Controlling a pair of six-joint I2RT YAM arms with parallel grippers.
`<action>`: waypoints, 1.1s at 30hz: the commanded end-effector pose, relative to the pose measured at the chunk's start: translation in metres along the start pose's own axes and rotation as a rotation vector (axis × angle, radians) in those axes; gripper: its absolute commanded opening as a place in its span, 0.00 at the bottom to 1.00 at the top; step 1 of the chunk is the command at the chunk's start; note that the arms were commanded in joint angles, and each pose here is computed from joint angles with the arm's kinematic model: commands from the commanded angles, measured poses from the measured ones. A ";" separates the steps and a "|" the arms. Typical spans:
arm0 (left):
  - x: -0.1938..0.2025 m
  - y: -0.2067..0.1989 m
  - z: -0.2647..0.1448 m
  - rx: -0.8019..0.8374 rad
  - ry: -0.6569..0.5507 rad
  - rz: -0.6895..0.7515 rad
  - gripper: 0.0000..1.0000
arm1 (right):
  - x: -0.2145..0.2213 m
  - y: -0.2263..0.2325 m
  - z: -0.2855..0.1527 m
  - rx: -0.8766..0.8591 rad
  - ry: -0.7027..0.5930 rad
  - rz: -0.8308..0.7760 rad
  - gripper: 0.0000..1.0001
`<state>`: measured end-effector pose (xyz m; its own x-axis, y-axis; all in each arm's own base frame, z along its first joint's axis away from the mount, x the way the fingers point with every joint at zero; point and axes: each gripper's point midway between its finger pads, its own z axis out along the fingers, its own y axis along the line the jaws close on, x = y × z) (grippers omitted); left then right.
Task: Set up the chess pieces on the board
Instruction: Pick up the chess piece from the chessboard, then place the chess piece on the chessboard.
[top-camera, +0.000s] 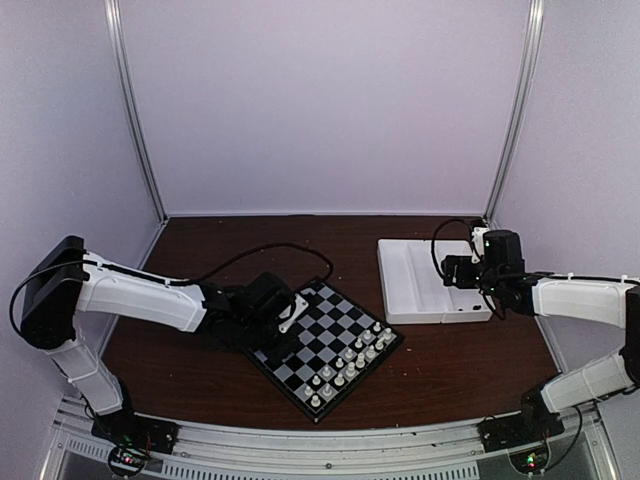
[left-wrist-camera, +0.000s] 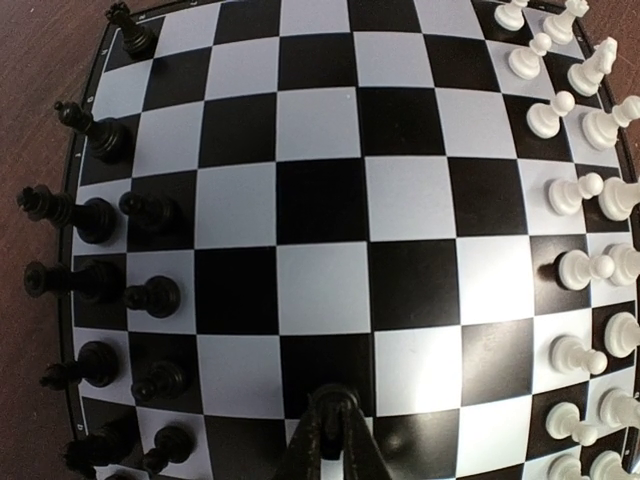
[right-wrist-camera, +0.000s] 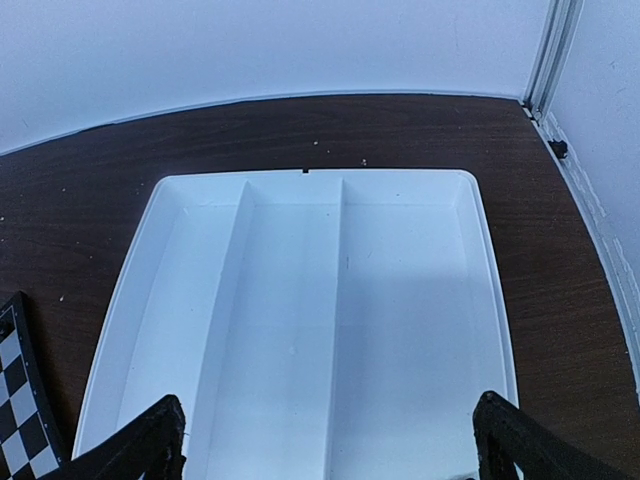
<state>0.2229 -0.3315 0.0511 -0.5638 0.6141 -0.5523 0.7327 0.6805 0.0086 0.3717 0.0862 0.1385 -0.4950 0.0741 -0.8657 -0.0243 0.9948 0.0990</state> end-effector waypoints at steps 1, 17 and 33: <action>-0.018 -0.002 -0.009 0.000 -0.037 0.007 0.04 | 0.001 0.000 0.001 -0.008 0.000 0.011 0.99; -0.094 0.024 -0.038 -0.074 -0.124 0.051 0.00 | 0.002 -0.001 0.003 -0.013 0.006 0.021 0.99; -0.131 0.060 0.012 -0.009 -0.072 0.043 0.00 | 0.004 0.001 0.005 -0.029 0.014 0.028 0.99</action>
<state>0.3355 -0.3668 0.1094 -0.5284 0.6026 -0.5981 0.7243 0.6875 0.0529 0.3724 0.0869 0.1343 -0.5090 0.0867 -0.8564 -0.0340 0.9921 0.1206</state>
